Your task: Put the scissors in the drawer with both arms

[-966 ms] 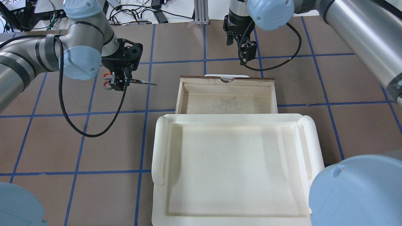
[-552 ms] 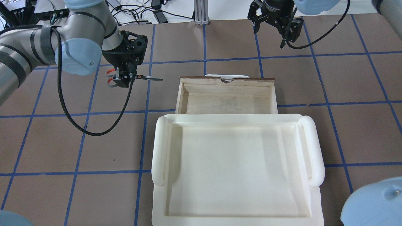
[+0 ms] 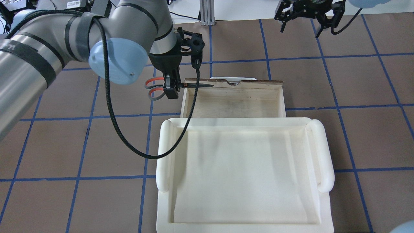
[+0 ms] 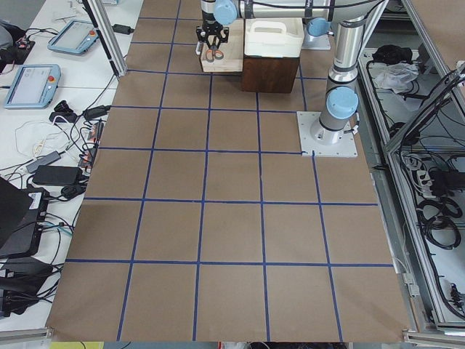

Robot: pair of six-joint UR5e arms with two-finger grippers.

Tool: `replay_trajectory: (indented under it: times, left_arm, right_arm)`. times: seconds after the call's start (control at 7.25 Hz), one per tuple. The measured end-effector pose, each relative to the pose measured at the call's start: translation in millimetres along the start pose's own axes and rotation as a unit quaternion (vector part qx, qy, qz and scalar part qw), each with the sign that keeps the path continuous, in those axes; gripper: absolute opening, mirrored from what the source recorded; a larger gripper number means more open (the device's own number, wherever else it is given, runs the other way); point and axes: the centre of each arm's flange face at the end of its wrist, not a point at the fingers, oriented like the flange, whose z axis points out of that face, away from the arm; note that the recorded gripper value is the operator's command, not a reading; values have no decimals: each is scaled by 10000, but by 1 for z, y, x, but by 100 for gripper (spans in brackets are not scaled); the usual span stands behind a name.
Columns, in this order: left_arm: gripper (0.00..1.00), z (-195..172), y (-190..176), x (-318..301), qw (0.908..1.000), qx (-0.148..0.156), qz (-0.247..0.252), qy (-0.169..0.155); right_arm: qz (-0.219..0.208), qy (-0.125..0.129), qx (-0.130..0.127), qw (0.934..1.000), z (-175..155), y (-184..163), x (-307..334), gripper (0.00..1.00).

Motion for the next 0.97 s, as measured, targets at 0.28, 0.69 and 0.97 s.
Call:
replay_trajectory:
  times: [0.28,0.69,0.97]
  left_arm:
    - [0,16,-40,19,9998,52,-102,161]
    - [0,39,-58,19,9987,253,-253,364]
    - [0,53,-72,17,9989,290,-189,319]
  right_arm:
    - [-28,-122,54,9999,-7,-5,18,100]
    - [-29,27,69,10000,-5,-5,24,100]
    - [-27,145,80,9999,-4,-5,27,100]
